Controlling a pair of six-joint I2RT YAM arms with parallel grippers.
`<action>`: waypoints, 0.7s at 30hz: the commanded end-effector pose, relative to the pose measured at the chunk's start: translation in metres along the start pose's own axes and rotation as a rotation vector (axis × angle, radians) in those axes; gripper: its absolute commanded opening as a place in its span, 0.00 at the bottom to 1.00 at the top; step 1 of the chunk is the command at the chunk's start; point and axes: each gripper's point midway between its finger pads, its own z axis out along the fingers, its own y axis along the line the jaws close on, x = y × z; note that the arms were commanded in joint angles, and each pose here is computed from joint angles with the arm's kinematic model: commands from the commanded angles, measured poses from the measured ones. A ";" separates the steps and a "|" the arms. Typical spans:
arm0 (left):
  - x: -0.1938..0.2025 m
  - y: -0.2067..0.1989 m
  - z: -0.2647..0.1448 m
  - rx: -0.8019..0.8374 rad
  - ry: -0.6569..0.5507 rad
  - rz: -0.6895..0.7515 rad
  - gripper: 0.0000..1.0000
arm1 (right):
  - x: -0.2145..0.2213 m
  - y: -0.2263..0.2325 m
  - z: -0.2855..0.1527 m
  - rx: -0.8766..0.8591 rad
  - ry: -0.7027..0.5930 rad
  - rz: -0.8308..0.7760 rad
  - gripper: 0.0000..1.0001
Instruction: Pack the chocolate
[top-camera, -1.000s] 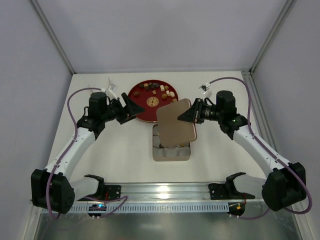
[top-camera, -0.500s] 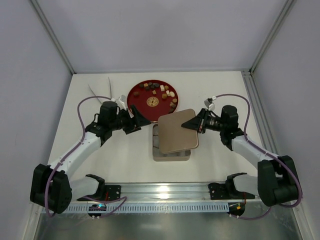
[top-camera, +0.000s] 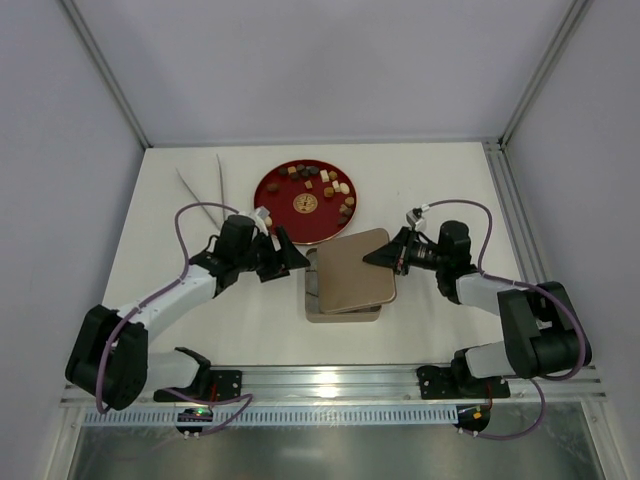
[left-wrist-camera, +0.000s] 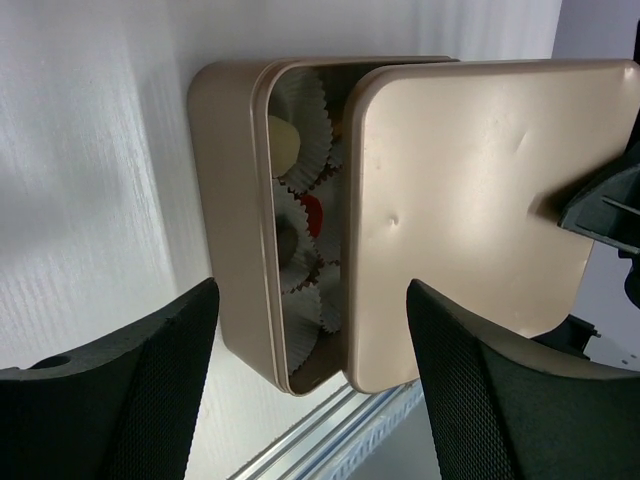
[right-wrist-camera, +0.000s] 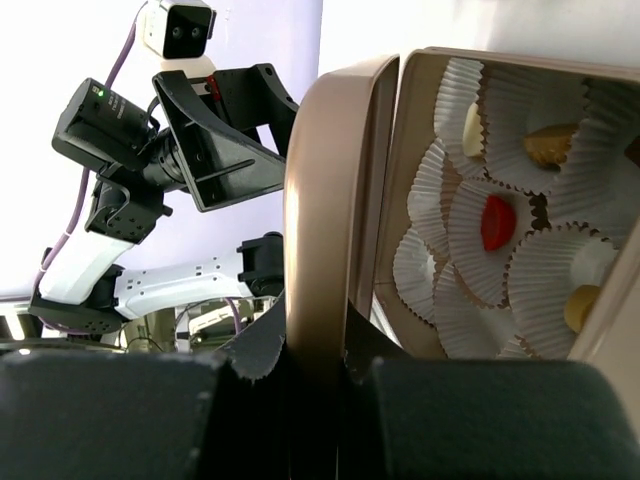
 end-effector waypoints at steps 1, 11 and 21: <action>-0.005 -0.002 0.007 0.017 -0.034 0.019 0.74 | -0.005 0.009 -0.001 -0.063 -0.007 -0.074 0.04; 0.003 0.004 0.017 -0.001 -0.014 0.022 0.72 | -0.006 -0.012 0.001 -0.022 0.003 -0.056 0.07; 0.013 0.020 0.027 -0.055 0.019 0.023 0.68 | -0.007 -0.027 0.000 0.035 -0.001 -0.045 0.17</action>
